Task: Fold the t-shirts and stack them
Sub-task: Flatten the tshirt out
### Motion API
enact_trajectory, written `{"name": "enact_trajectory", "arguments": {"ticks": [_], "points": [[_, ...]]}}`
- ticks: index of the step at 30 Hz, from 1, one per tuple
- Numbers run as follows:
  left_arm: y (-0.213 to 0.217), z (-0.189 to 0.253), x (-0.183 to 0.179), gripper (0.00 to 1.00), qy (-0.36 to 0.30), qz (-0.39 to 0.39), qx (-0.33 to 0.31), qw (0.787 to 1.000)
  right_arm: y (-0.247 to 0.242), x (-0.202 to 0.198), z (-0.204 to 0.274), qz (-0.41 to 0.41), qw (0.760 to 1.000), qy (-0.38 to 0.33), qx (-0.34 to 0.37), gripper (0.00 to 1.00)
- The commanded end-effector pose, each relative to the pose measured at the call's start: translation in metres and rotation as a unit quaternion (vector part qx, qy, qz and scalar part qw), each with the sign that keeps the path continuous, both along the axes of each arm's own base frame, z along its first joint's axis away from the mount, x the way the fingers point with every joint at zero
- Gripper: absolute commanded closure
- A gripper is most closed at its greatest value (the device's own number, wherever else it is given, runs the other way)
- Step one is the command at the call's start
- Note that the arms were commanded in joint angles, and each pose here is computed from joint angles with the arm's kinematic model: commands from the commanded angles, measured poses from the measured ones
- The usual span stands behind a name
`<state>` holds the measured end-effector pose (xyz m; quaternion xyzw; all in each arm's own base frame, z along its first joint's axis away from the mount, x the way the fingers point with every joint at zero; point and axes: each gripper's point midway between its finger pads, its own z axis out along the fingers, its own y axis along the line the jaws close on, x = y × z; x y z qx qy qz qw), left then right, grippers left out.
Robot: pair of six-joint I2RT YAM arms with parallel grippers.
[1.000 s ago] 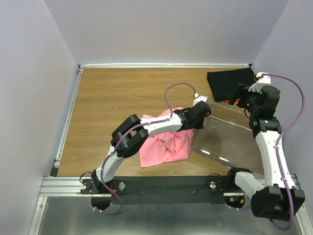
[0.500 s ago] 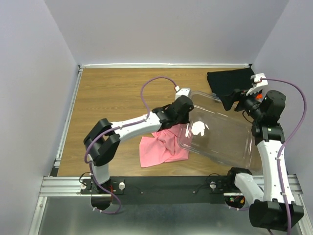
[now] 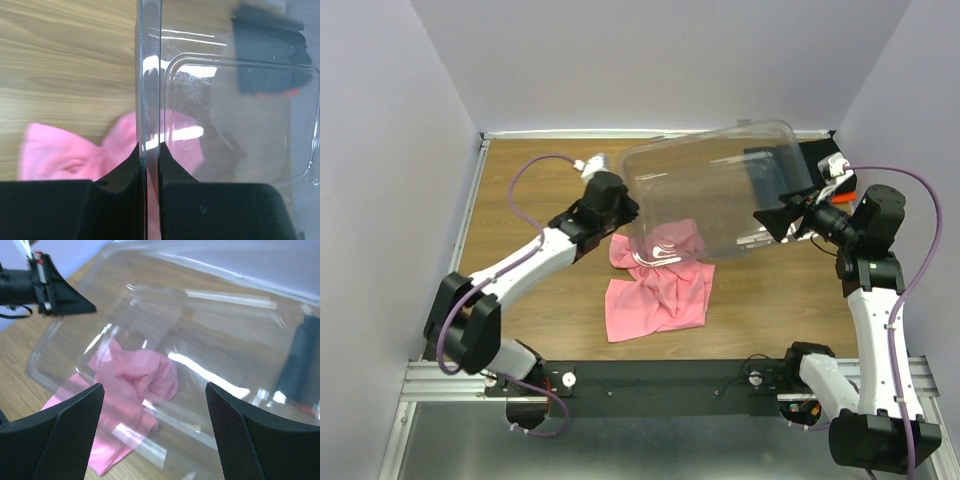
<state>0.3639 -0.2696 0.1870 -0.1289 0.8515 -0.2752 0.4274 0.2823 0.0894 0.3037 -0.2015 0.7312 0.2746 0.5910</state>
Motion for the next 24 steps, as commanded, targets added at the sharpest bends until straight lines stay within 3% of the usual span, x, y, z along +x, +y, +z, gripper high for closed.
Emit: {"name": "enact_trajectory", "arguments": {"ticks": [1, 4, 8, 11, 12, 15, 16, 20, 24], "points": [[0.051, 0.056, 0.015, 1.00, -0.056, 0.115, -0.115, 0.985, 0.004, -0.009, 0.012, 0.020, 1.000, -0.012, -0.004, 0.11], [0.110, 0.057, 0.011, 1.00, -0.067, 0.205, -0.144, 0.966, 0.006, -0.009, 0.012, 0.024, 1.000, -0.010, -0.002, 0.10], [0.172, 0.020, -0.004, 1.00, -0.038, 0.306, -0.163, 0.937, 0.005, -0.009, 0.009, 0.022, 1.000, -0.005, -0.002, 0.10], [0.221, 0.008, -0.019, 1.00, -0.038, 0.392, -0.208, 0.895, 0.004, -0.007, 0.008, 0.017, 1.000, -0.002, -0.002, 0.10], [0.252, 0.000, -0.029, 1.00, -0.039, 0.447, -0.216, 0.867, 0.003, -0.007, 0.006, 0.015, 1.000, 0.000, -0.001, 0.10], [0.271, -0.005, -0.039, 1.00, -0.043, 0.478, -0.229, 0.847, 0.002, -0.005, 0.004, 0.011, 1.000, 0.004, -0.001, 0.10], [0.289, -0.008, -0.042, 1.00, -0.048, 0.504, -0.228, 0.832, 0.002, -0.005, 0.004, 0.011, 1.000, 0.005, 0.000, 0.10], [0.330, -0.027, -0.046, 1.00, -0.035, 0.555, -0.208, 0.805, 0.002, -0.005, 0.002, 0.009, 1.000, 0.008, 0.000, 0.10], [0.354, -0.043, -0.038, 1.00, -0.022, 0.568, -0.198, 0.798, 0.001, -0.005, 0.001, 0.007, 1.000, 0.008, -0.001, 0.09]]}}
